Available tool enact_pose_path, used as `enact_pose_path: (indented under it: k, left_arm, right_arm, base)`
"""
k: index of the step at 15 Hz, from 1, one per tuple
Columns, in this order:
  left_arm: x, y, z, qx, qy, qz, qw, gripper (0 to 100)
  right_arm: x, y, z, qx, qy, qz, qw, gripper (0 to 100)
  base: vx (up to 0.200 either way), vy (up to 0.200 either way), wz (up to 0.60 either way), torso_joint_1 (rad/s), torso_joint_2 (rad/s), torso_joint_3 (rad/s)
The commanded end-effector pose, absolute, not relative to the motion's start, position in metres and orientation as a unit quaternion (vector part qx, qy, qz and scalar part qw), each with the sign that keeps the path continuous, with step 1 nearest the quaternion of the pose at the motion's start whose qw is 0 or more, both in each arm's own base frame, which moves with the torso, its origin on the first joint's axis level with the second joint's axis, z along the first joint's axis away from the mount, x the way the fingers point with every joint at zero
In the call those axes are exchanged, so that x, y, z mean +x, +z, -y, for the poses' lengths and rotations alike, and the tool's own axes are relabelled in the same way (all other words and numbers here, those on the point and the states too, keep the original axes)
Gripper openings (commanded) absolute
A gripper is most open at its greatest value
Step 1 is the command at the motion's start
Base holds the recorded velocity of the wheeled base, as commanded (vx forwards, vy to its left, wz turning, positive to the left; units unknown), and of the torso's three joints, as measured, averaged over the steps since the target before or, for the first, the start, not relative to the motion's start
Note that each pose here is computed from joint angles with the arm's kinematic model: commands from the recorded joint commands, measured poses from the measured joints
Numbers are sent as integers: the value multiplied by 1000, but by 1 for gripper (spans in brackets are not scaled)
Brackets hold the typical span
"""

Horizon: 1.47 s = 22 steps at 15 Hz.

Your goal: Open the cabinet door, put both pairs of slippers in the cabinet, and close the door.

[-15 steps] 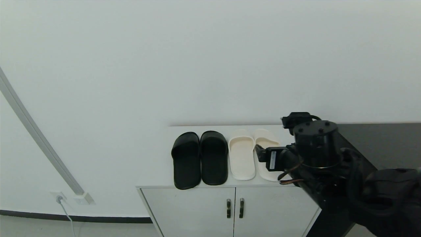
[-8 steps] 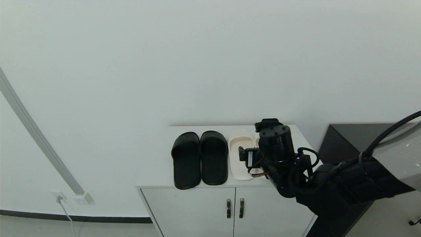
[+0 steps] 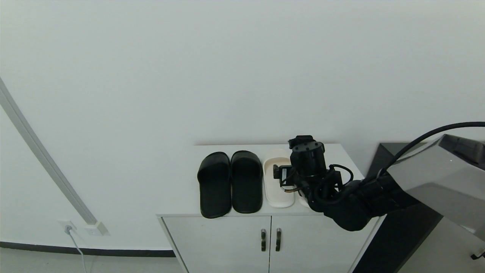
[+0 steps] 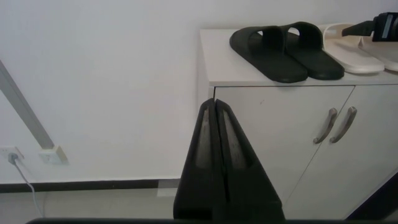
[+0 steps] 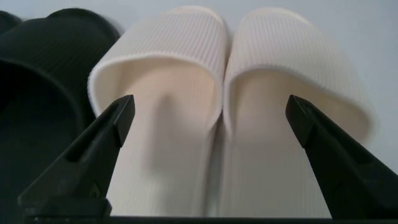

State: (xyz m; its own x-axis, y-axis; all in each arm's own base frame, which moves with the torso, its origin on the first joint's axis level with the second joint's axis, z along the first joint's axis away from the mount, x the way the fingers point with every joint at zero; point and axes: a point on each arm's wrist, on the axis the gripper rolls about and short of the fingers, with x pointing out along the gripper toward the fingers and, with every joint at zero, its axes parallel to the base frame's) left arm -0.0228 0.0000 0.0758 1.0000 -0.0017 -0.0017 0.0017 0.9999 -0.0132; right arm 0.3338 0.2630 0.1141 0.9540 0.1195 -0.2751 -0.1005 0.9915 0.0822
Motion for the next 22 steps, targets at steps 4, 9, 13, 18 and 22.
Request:
enact_pose_path:
  k: [4, 9, 13, 18, 22]
  left_arm:
    - [-23, 76, 0, -7, -1, -1, 1000, 0]
    - [-23, 76, 0, -7, -1, -1, 1000, 0]
    - [-23, 76, 0, -7, -1, -1, 1000, 0]
    - [-23, 76, 0, -7, -1, -1, 1000, 0]
    - [-23, 76, 0, -7, -1, -1, 1000, 0]
  right_arm:
    - [353, 101, -267, 30, 47, -140, 989, 100]
    - [364, 97, -268, 30, 41, -136, 989, 0]
    - [369, 94, -269, 31, 39, -134, 990, 0]
    - [361, 117, -263, 31, 38, -115, 992, 0]
    - [307, 171, -237, 20, 76, -94, 992, 0]
  base:
    - [0, 0, 0, 0, 0, 0]
    - [0, 0, 0, 0, 0, 0]
    - [0, 0, 0, 0, 0, 0]
    - [0, 0, 0, 0, 0, 0]
    - [0, 0, 0, 0, 0, 0]
